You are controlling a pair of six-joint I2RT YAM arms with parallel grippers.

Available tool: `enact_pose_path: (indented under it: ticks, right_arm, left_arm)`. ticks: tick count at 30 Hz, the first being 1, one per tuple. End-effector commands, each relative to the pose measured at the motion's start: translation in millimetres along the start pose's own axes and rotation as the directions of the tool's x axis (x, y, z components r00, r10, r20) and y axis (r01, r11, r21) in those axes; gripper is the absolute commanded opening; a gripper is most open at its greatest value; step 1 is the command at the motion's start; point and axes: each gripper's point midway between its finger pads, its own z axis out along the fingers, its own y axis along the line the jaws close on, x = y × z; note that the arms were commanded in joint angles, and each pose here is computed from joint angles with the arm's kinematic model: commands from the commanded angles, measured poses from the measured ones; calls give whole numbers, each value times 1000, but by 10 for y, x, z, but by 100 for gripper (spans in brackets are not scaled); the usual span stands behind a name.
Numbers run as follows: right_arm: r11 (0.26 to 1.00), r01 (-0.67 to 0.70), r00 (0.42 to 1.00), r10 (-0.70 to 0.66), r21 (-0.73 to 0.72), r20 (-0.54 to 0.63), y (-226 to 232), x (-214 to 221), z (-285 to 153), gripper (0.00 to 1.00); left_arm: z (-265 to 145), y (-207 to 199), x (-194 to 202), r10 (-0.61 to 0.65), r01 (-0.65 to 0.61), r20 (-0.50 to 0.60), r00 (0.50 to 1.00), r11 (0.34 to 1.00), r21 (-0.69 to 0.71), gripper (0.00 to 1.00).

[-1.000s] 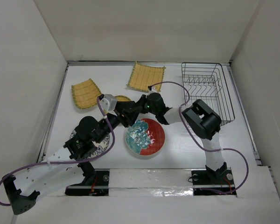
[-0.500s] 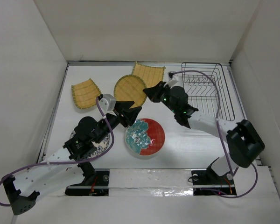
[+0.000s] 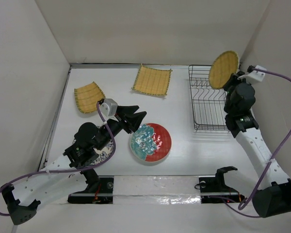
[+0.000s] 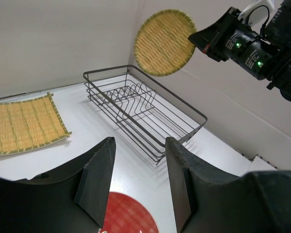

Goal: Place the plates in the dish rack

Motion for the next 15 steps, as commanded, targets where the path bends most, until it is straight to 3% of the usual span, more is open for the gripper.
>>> enact_pose_path:
  ticks: [1, 4, 8, 15]
  right_arm:
    - [973, 162, 986, -168, 165, 24, -391, -265, 120, 0]
    - [950, 230, 969, -244, 210, 43, -476, -409, 258, 0]
    - [936, 283, 935, -318, 208, 158, -508, -595, 515, 0]
    - [903, 377, 907, -405, 206, 116, -792, -534, 988, 0]
  left_arm:
    - [-25, -65, -239, -15, 14, 69, 998, 1000, 18, 43]
    - [-39, -56, -263, -12, 11, 78, 997, 1000, 14, 43]
    - [-45, -51, -267, -12, 11, 80, 997, 1000, 11, 43]
    - [-110, 2, -371, -17, 20, 115, 993, 1000, -20, 43]
